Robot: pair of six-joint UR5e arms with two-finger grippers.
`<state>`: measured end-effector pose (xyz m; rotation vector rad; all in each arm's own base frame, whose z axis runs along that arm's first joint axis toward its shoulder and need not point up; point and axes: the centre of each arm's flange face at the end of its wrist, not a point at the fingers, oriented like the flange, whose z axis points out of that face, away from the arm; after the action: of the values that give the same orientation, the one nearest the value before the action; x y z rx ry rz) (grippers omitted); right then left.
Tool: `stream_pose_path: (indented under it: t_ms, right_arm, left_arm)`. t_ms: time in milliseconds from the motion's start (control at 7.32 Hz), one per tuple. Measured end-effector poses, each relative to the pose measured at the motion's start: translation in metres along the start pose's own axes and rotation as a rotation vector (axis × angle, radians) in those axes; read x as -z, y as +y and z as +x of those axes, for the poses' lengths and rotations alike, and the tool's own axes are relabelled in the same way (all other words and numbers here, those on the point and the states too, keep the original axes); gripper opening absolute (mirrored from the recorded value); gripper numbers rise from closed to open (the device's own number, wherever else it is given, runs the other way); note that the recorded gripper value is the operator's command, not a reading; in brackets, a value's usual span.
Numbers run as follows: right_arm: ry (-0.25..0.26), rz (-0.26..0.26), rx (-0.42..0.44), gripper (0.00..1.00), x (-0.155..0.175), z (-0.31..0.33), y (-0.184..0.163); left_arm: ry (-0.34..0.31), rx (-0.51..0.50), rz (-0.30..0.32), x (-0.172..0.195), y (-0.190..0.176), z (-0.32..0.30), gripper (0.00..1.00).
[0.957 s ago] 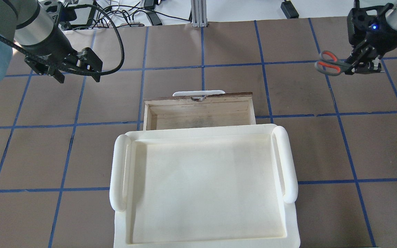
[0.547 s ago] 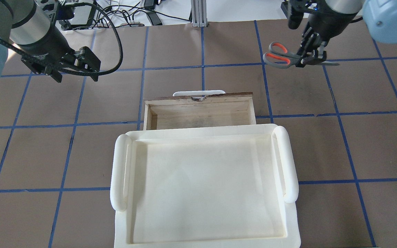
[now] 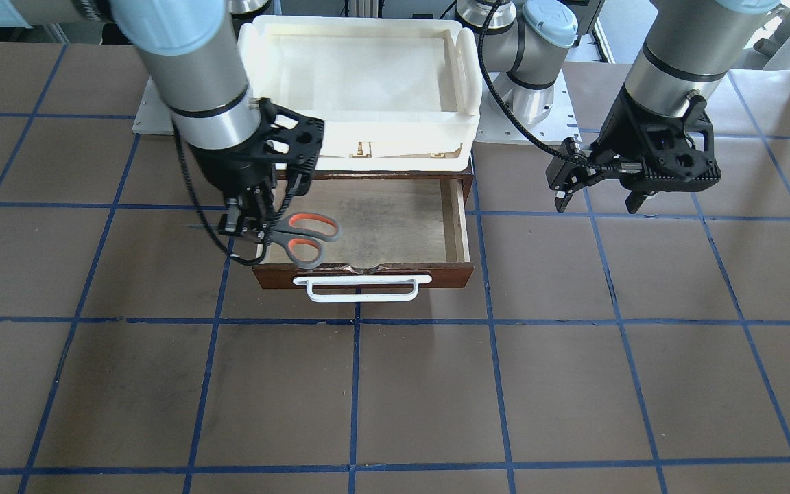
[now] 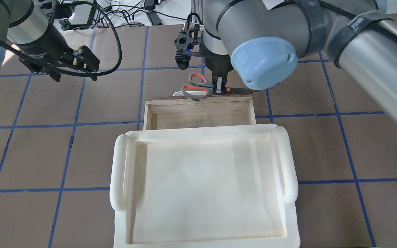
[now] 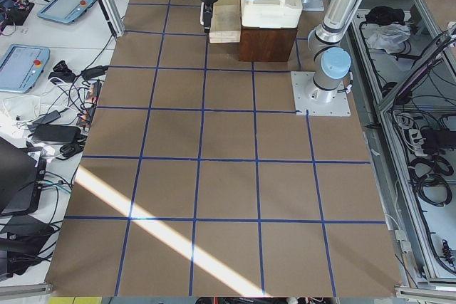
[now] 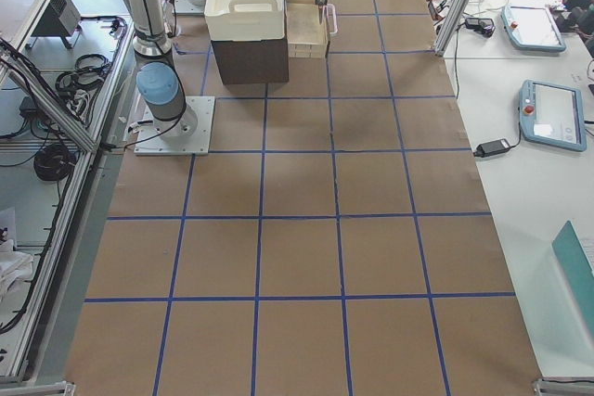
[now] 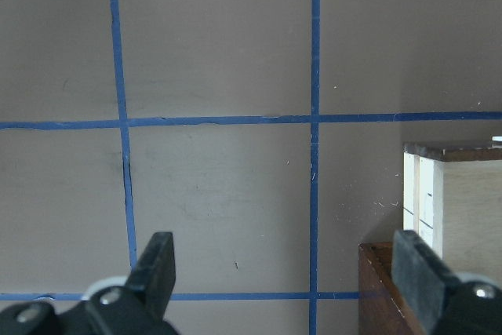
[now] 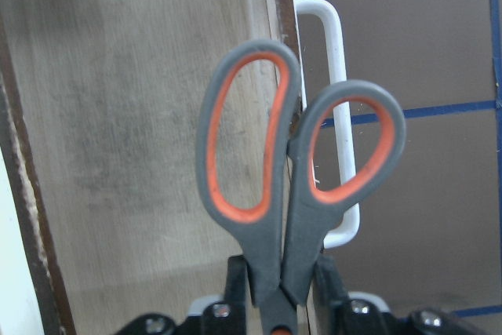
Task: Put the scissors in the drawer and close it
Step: 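Lift the scissors with the right gripper and carry them over the drawer, then lower the scissors into the open drawer and open the right gripper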
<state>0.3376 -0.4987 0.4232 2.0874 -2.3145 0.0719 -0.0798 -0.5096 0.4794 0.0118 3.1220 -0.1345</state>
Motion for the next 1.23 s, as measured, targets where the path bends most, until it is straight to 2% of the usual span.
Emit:
stream_pose_path:
  t_ms: [547, 820, 1230]
  right_arm:
    - [0.009, -0.041, -0.017, 0.00, -0.048, -0.020, -0.052]
    - [0.004, -0.087, -0.018, 0.00, -0.069, -0.032, -0.050]
    - [0.014, -0.088, -0.004, 0.00, -0.076, -0.043, -0.050]
  left_arm:
    - [0.002, 0.000, 0.000, 0.000, 0.000, 0.000, 1.00]
    - [0.002, 0.000, -0.001, 0.003, 0.003, 0.001, 1.00]
    - [0.003, 0.001, -0.006, 0.004, 0.005, 0.001, 1.00]
